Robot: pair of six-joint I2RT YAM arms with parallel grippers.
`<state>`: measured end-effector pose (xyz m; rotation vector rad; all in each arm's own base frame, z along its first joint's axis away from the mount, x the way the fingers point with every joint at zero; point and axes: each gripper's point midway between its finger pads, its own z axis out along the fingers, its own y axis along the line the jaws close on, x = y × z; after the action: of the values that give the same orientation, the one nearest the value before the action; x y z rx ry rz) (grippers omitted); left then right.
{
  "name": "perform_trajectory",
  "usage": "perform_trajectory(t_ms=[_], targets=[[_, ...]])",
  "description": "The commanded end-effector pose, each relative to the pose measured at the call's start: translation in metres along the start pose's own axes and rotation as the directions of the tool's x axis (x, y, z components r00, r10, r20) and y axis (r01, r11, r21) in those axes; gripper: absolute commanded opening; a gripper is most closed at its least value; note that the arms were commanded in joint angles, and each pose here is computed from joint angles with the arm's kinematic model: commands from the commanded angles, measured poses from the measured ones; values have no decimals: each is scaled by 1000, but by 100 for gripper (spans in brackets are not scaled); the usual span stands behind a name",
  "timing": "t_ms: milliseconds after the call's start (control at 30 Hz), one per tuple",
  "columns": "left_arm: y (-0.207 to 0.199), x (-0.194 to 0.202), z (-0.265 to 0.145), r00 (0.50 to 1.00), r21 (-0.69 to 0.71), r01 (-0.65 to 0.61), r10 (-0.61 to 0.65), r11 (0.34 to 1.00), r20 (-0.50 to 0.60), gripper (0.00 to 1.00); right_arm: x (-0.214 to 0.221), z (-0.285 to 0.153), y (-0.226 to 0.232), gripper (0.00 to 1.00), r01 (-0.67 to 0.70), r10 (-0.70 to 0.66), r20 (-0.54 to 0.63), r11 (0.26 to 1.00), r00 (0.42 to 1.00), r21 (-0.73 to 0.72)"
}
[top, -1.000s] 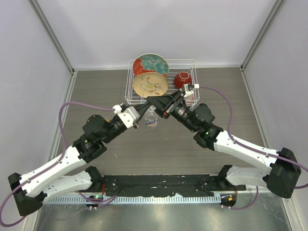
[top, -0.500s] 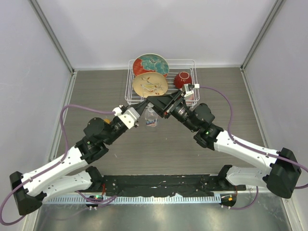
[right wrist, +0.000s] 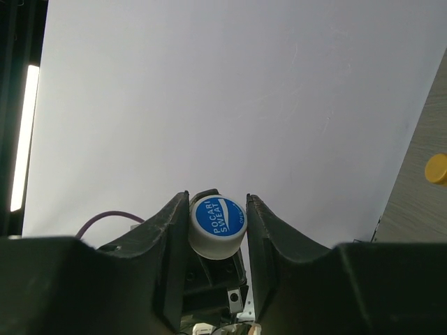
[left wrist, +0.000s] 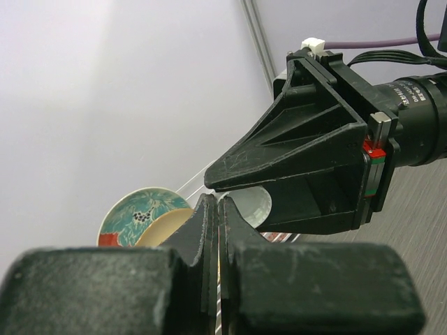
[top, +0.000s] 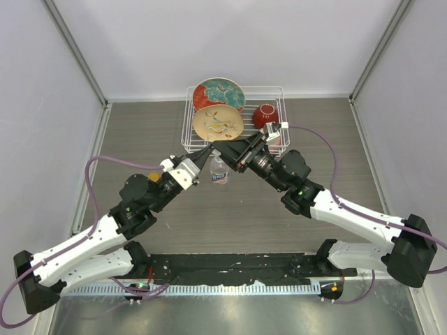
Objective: Screw on the bottle caps
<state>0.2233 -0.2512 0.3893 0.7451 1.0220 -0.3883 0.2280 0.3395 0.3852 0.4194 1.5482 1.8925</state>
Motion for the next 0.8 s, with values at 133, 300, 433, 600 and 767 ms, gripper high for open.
perform_trajectory(t_ms=[133,300,433,600,767], targets=[[4,0,-5,1000,-14,-28,28,1000,13,7,-5,-6,40,21,34,-34,12,995,999,-93],[21,-13,-8,998,-98,58,-55,993,38,37,-32,-16,47,14,268,-274,102,961,956,66],[23,-15,-13,991,-119,132,-127,984,50,58,-52,-30,43,12,396,-426,117,893,897,214],[13,-9,-19,971,-91,240,-238,966,31,83,-68,-38,41,11,480,-534,109,817,838,319],[-13,42,-34,928,-81,332,-341,940,-147,94,-93,-56,42,11,578,-675,104,692,731,432]])
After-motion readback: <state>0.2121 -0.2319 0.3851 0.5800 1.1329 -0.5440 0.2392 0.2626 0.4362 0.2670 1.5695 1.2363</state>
